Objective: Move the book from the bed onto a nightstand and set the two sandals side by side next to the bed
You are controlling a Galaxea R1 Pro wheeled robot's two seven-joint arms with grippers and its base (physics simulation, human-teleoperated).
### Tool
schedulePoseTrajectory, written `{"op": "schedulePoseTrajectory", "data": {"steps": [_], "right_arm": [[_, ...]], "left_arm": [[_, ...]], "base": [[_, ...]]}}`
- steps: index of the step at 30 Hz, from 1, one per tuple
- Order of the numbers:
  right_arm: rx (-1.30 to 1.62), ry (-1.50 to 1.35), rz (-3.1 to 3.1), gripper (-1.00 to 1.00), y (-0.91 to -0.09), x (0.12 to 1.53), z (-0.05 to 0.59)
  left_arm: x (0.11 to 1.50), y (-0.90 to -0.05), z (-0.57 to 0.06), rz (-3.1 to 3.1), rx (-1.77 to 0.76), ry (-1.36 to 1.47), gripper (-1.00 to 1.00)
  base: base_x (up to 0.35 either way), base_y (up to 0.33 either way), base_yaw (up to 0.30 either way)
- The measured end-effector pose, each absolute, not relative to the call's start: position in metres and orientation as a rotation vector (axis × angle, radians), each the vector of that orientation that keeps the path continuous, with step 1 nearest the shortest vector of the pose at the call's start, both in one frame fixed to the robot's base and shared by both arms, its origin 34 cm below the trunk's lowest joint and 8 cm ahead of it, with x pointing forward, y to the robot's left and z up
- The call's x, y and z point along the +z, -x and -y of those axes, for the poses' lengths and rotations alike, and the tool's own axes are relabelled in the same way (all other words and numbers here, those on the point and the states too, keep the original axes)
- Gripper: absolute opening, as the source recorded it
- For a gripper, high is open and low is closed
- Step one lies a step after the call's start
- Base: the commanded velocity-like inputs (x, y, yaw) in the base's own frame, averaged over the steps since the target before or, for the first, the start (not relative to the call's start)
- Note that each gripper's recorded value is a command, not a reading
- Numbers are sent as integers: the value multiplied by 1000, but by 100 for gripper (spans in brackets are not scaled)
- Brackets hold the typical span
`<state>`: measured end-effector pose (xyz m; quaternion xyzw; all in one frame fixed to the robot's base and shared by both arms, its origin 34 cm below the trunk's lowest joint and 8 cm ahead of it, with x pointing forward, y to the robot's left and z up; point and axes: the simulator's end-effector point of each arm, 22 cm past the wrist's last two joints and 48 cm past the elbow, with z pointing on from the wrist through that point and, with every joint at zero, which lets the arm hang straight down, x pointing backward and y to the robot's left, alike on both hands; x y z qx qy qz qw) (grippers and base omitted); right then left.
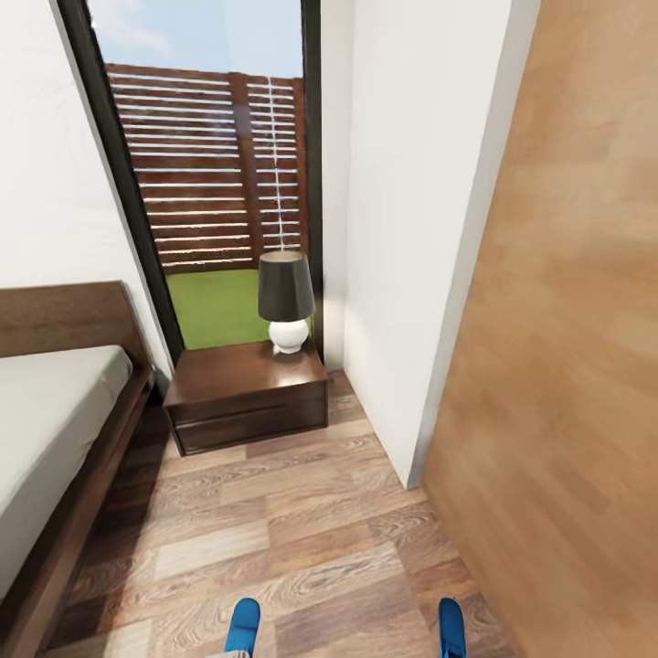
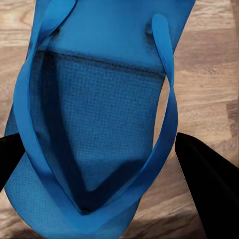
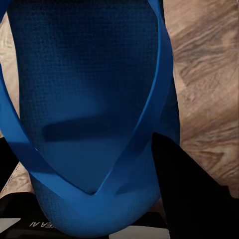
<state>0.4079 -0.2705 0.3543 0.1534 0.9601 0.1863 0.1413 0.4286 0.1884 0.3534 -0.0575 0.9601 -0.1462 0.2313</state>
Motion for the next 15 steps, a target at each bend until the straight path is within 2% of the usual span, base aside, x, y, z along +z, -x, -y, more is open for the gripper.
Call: {"op": "schedulePoseTrajectory", "data": {"steps": [15], "right_arm": [[538,-443,-2772,-100,-408,354,270]], "left_arm": [[353,-429,-188,-2640,-402,158,-100]], "base": [[330,0,0]]}}
